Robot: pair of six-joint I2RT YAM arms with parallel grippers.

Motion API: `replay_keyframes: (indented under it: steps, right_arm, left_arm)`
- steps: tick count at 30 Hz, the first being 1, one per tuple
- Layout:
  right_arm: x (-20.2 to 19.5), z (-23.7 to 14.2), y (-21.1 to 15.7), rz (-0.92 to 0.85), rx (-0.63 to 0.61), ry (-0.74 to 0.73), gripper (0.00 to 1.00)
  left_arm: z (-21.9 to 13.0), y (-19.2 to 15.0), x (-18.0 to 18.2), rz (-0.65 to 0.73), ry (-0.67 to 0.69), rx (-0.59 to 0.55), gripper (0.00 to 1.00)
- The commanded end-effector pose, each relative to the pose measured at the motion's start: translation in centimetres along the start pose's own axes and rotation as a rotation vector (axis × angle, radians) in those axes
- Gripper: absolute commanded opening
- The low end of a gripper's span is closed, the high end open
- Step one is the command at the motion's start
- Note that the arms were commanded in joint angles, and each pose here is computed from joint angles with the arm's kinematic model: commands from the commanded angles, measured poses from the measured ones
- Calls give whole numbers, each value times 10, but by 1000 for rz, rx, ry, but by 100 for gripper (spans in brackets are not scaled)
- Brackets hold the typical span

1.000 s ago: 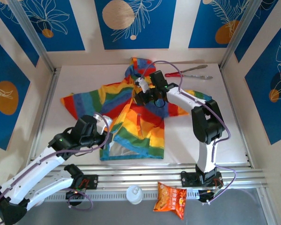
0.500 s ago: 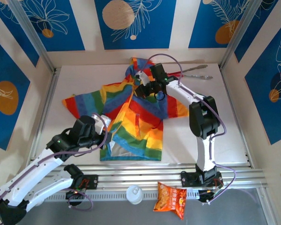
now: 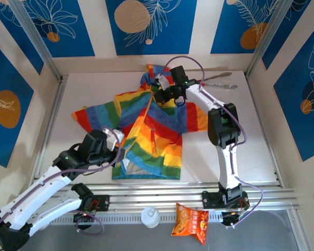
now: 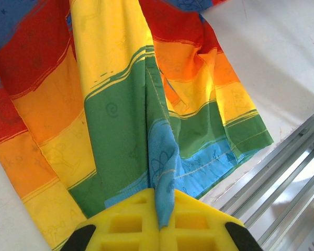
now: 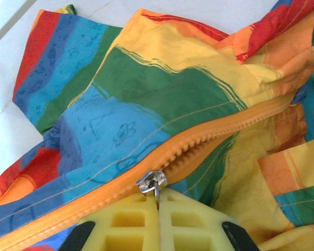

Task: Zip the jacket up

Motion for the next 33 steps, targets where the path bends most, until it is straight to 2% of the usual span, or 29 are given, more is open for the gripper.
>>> replay_keyframes:
  steps: [1,10,33]
  right_arm:
    - [-29,-12,10,6,-49,-78,0]
    - [-52,-16,17,70,-105,-40,0]
    - [-106,-16,43,74,-149,-112,0]
  left_arm:
    - [1,-18,5,-26,10,89,0]
    - [1,-19,6,-34,8,86,0]
    - [0,-22,9,-35,16,77,0]
Point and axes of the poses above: each hand's point on the last joint's axis, 136 mm out from that joint toward the fingers, its own z axis out along the fingers, its own x axis along the line the jaws close on, y = z × x, the point moved 7 cm from there along -z, back along the fingers, and after that the axes turned 11 degrees about -z, right-handed, at the moved point
